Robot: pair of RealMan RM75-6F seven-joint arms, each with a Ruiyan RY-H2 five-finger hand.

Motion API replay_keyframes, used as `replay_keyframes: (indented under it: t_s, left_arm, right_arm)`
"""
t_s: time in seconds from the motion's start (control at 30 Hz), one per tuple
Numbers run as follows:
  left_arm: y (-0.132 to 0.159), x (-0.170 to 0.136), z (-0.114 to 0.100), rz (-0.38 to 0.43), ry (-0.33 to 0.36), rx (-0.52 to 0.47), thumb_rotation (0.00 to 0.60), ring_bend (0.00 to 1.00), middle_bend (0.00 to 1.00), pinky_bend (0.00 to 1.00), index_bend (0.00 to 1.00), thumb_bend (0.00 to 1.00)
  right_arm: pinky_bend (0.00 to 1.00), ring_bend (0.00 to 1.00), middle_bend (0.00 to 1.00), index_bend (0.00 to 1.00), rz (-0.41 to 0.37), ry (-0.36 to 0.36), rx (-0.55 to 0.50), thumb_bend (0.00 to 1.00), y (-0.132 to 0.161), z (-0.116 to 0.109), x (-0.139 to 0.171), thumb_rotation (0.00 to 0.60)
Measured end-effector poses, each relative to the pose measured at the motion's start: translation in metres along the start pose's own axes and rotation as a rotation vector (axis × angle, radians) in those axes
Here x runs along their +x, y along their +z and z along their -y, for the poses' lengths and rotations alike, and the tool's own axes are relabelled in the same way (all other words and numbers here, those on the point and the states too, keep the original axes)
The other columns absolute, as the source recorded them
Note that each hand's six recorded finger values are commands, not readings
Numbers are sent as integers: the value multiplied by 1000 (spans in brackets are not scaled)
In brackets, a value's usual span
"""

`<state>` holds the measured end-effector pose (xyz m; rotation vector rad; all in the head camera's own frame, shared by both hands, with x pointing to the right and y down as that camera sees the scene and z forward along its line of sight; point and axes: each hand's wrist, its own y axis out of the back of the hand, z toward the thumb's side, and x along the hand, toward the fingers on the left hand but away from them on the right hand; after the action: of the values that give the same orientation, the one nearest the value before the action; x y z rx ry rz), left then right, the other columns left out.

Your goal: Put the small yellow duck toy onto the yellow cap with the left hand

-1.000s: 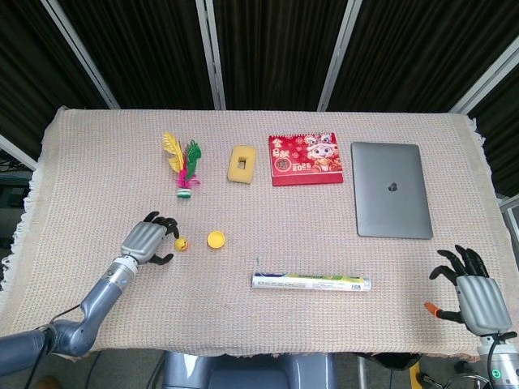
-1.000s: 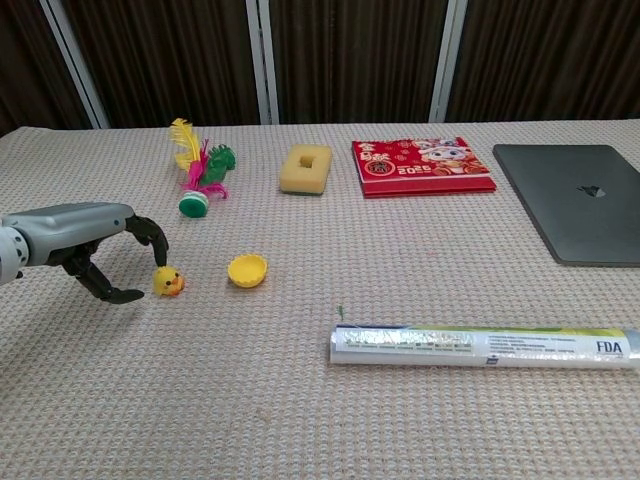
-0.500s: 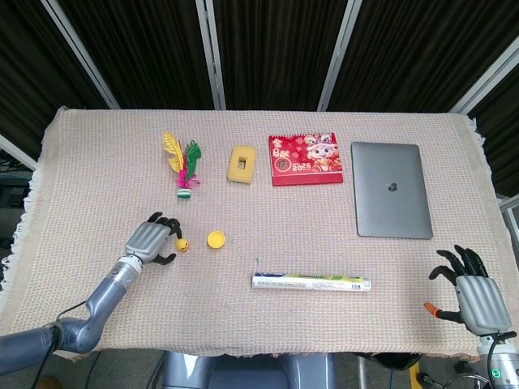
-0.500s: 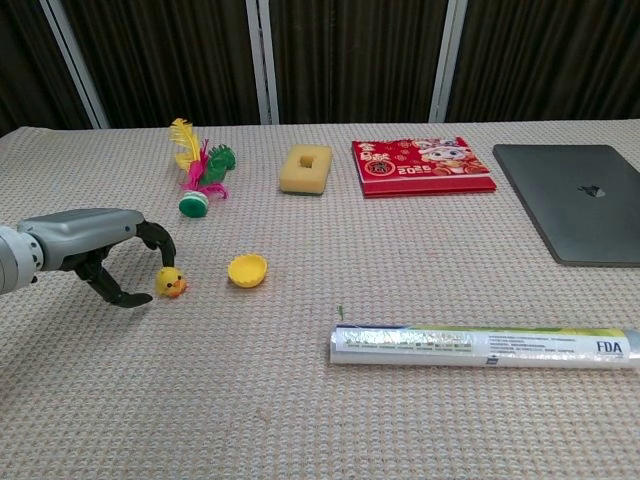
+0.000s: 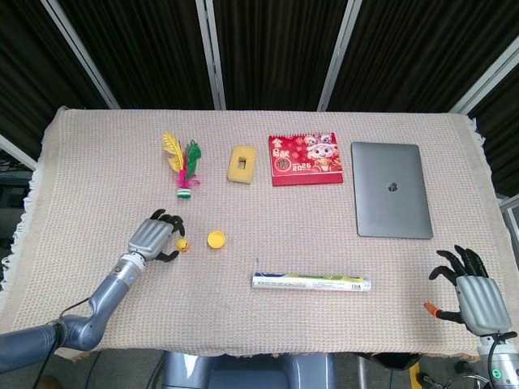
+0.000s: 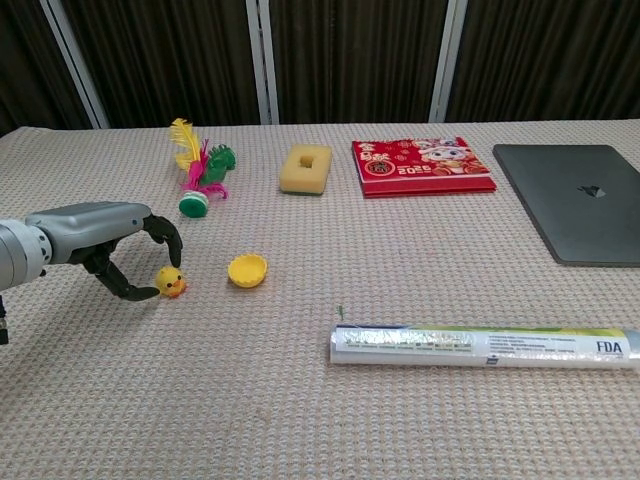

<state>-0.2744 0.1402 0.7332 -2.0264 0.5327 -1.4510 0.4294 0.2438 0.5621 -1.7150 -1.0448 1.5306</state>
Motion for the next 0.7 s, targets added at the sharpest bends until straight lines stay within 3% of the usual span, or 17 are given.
replay_keyframes:
  t_s: [0.7]
  left_arm:
    - [2, 1, 1, -9, -3, -2, 600, 168, 188, 94, 422, 326]
  right_arm:
    - [0, 0, 167, 454, -1, -1, -3, 27, 0, 0, 0, 600]
